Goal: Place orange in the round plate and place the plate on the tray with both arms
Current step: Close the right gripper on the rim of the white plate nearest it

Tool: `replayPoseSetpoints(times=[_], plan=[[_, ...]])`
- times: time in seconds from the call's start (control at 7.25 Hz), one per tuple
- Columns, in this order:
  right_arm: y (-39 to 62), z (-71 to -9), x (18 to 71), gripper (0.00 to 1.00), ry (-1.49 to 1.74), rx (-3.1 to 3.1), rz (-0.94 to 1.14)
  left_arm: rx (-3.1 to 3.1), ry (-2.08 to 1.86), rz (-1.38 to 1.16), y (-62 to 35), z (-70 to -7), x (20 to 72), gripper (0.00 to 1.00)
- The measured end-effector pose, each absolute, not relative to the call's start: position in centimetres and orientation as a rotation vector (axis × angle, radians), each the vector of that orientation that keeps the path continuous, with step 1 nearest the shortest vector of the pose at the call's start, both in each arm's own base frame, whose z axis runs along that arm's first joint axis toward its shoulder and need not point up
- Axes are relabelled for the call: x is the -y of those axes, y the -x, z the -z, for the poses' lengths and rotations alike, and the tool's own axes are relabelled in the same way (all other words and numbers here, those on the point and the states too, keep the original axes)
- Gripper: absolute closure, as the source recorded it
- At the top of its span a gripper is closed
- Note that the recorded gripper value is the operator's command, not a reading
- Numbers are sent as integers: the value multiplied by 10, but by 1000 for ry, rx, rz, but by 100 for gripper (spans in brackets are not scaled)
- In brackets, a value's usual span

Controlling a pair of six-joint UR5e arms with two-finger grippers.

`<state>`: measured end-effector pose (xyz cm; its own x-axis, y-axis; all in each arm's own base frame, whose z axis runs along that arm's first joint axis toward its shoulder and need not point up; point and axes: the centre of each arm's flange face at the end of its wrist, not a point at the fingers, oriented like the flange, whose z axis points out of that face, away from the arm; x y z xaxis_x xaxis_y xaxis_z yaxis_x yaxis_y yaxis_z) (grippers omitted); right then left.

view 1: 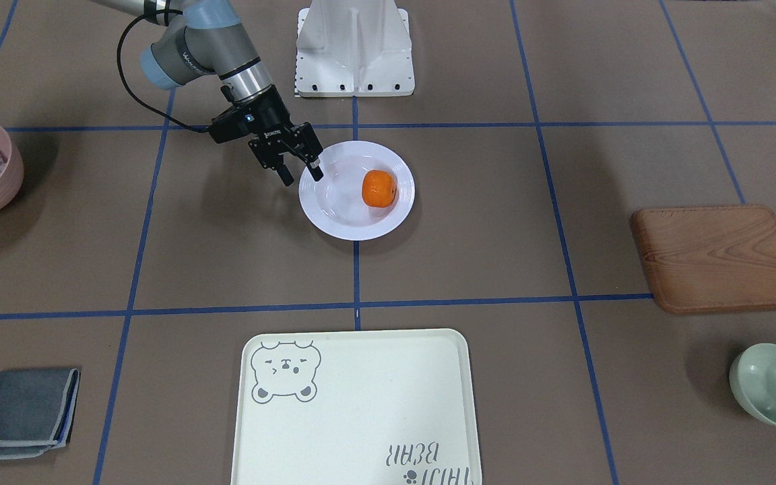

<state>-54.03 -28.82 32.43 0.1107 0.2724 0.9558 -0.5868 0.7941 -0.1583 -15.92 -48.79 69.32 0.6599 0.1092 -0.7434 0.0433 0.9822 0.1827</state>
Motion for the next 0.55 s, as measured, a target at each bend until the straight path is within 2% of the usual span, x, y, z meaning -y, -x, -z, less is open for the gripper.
replayPoseSetpoints(times=[0.14,0.41,0.55], plan=[[542,-323,288,34,-255,1341,-698,-850,-192,-37,158,-692,484,1],[546,-321,286,77,-204,1366,-771,-850,-193,-38,157,-692,482,1],[548,-321,283,88,-183,1373,-793,-850,-192,-38,157,-692,482,1]])
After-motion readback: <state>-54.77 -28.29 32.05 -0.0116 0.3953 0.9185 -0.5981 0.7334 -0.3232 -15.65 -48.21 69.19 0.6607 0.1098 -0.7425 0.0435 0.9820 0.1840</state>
